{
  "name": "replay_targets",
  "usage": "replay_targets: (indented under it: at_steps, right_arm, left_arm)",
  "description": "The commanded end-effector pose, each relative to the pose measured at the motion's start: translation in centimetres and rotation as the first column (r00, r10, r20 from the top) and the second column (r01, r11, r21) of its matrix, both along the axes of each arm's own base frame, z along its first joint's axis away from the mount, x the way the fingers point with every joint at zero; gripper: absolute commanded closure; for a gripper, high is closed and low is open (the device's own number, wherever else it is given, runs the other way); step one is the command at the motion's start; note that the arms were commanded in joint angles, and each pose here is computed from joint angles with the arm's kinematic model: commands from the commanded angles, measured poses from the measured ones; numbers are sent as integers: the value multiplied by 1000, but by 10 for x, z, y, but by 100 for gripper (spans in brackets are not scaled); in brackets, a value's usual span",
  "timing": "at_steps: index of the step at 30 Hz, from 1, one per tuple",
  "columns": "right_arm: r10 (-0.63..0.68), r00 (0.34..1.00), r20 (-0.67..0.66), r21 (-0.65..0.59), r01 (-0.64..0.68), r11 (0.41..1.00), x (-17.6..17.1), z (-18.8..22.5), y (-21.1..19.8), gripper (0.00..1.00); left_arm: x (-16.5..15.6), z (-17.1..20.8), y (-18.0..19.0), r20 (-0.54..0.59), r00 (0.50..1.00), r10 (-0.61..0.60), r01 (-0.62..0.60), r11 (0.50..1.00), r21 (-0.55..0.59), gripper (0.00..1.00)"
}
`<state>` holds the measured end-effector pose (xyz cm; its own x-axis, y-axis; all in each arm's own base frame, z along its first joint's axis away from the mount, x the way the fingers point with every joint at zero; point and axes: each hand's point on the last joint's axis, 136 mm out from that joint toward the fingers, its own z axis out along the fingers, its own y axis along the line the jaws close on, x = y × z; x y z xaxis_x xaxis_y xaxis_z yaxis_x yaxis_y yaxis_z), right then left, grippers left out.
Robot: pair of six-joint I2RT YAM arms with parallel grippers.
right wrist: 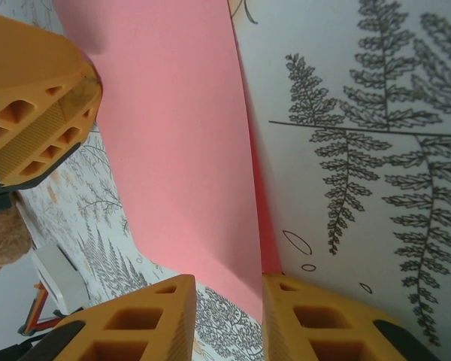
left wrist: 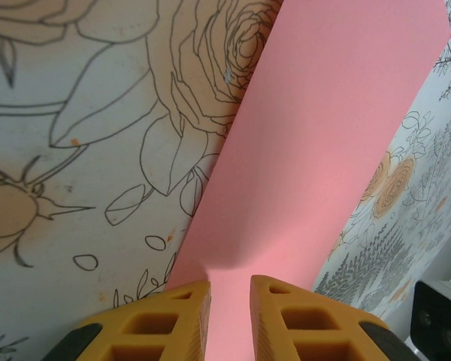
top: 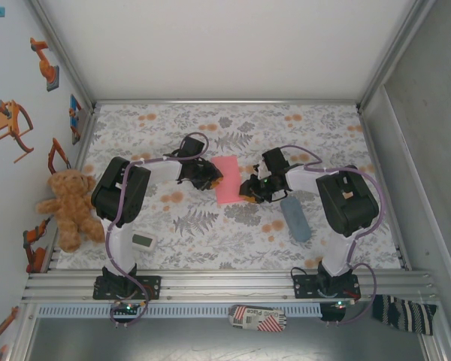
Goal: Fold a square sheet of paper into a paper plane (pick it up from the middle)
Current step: Fold the triangle a second time at the center of the table.
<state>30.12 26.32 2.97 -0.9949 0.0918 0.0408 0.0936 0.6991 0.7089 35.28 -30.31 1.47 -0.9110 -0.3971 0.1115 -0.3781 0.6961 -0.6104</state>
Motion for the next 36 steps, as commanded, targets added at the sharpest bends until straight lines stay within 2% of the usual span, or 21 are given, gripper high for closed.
replay_targets:
  at_steps: [1, 9, 27, 31, 36]
  right_arm:
    - [-8, 1000, 3, 25, 7, 1000, 4, 4, 7, 74]
    - [-34, 999, -10, 39, 34, 999, 9, 1, 10, 78]
    - [-57, 998, -29, 13, 57, 998, 8, -6, 6, 98]
    - [-65, 998, -21, 7, 65, 998, 8, -5, 3, 100]
    - [-69, 997, -23, 6, 69, 998, 6, -5, 0, 100]
  left_arm:
    - [-39, -57, 31, -186, 982, 35, -5, 987, 162, 76]
    - [-39, -56, 31, -183, 982, 35, -5, 987, 160, 76]
    - [-32, -42, 25, -145, 989, 15, 4, 992, 126, 76]
    - [-19, -17, 11, -45, 998, -47, 49, 998, 51, 74]
    - [-1, 20, 3, 89, 989, -121, 117, 992, 45, 72]
